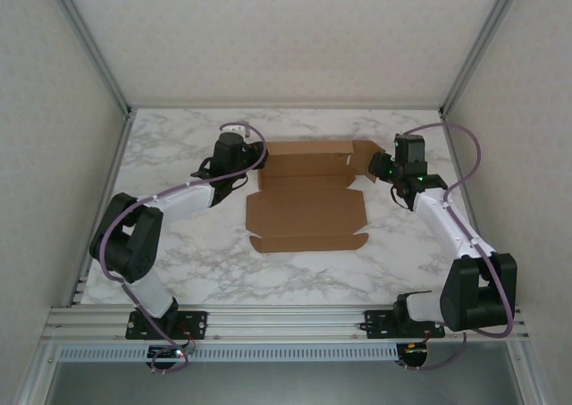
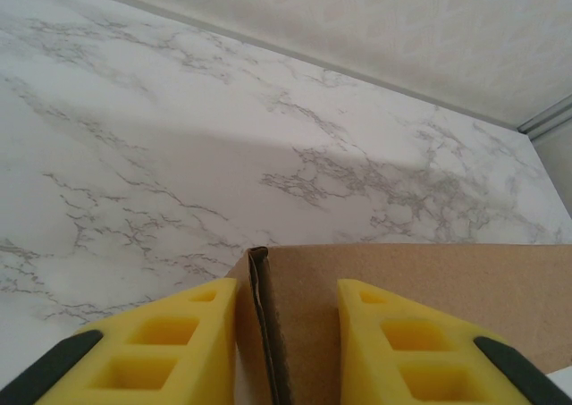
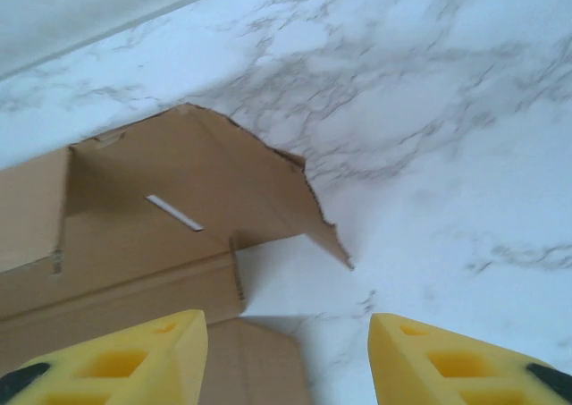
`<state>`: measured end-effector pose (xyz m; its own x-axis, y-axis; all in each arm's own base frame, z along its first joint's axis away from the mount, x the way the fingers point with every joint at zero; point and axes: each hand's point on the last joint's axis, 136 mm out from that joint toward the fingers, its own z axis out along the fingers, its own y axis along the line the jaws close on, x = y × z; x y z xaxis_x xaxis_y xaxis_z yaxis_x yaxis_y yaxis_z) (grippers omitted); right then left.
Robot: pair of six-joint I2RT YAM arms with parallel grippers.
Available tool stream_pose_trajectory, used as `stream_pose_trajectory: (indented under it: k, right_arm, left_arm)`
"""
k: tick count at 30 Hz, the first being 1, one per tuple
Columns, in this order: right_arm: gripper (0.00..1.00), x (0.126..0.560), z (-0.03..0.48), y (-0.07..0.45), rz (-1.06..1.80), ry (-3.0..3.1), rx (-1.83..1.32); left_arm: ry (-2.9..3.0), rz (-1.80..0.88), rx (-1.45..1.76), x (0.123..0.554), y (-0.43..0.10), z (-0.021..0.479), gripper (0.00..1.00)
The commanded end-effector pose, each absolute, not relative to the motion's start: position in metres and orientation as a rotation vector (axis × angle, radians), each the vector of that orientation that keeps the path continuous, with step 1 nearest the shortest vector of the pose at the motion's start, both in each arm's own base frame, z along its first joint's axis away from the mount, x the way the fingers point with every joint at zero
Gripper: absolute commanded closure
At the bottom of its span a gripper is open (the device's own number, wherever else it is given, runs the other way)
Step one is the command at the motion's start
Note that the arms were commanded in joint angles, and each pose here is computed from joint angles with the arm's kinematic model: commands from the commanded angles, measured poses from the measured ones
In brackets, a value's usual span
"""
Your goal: Fold the paper box
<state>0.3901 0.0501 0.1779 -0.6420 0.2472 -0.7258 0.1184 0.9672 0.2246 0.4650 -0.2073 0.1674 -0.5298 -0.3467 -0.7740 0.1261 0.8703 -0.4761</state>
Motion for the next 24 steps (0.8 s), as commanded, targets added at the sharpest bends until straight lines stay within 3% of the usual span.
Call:
stream_pose_trajectory:
  k: [1,8,14,18,24]
  right_arm:
    - [0.46,0.397,0.160,0.034,-0.013,2.299,0.119]
    - [0.44,0.431,0.136,0.054,0.063,2.349,-0.016]
    - [0.51,0.455,0.136,0.075,0.167,2.345,-0.123]
    - [0.61,0.462,0.128,0.077,0.161,2.371,-0.149]
    - [0.84,0.457,0.133,0.081,0.172,2.354,-0.166]
  left_arm:
    - [2.241,-0.452,-0.219,0.448,-0.183,0.110,0.69]
    - [2.250,-0.453,-0.213,0.447,-0.184,0.108,0.69]
    - [2.253,-0.448,-0.204,0.448,-0.184,0.107,0.69]
    - [2.256,-0.450,-0.207,0.450,-0.183,0.107,0.69]
    - [2.243,-0.463,-0.216,0.456,-0.181,0.115,0.69]
